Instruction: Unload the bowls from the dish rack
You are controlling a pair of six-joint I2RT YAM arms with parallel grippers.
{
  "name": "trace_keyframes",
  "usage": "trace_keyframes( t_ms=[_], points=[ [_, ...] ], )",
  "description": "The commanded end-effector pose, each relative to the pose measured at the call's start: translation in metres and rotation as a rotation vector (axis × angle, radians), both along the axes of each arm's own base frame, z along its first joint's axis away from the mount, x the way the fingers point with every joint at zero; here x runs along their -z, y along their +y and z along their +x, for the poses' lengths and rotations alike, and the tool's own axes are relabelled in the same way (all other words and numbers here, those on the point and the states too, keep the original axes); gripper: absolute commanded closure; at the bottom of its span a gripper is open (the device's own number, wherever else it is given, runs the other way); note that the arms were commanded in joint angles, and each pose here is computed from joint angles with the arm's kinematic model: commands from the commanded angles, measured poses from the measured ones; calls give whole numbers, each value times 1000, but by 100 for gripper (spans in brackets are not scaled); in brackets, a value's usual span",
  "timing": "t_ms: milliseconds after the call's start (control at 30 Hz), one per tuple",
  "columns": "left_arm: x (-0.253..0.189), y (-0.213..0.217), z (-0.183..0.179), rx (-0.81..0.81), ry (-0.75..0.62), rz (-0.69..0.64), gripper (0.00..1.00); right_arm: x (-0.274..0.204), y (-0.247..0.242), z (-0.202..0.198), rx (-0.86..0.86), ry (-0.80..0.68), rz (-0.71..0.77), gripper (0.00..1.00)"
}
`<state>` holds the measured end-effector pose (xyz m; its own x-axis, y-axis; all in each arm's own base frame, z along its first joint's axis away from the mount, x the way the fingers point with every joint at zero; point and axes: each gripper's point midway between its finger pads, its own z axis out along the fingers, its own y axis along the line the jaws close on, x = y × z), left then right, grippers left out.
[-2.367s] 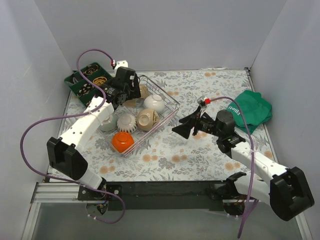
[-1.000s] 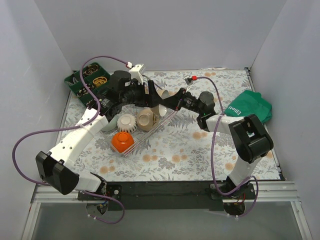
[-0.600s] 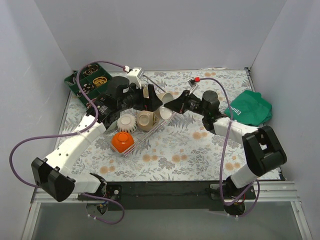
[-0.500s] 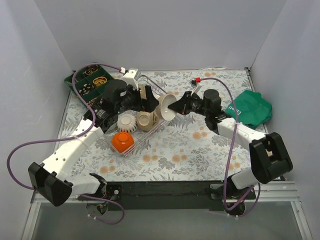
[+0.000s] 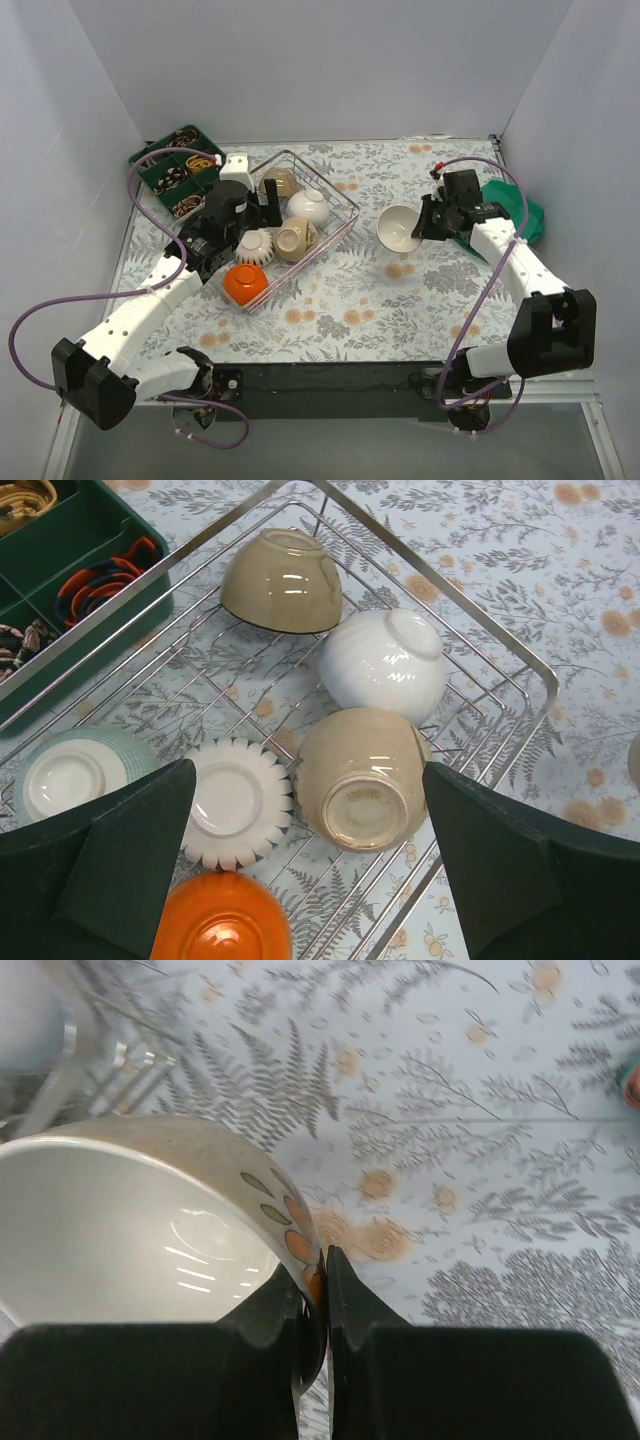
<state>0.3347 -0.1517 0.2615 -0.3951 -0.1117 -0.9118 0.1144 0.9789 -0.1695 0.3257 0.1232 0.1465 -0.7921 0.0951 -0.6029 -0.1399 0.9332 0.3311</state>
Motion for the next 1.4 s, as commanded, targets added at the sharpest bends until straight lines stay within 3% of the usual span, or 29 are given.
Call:
trace_keyframes(
  t_ms=[0, 633, 1067, 1167, 1367],
  points=[
    [-18, 18, 1, -79, -86, -3, 2, 8, -20, 0, 24, 109, -76, 99],
    [-22, 27, -1, -117, -126, -12, 2, 81, -31, 18, 19, 317, -156, 97],
    [-16, 21, 0, -89, -107, -16, 2, 60, -43, 14, 66, 232, -186, 26],
    [-14, 20, 1, -85, -102, -12, 2, 37, -42, 15, 79, 166, -175, 15],
    [-16, 18, 0, -76, -100, -18, 2, -19, -16, 20, 32, -23, -140, 4]
  ],
)
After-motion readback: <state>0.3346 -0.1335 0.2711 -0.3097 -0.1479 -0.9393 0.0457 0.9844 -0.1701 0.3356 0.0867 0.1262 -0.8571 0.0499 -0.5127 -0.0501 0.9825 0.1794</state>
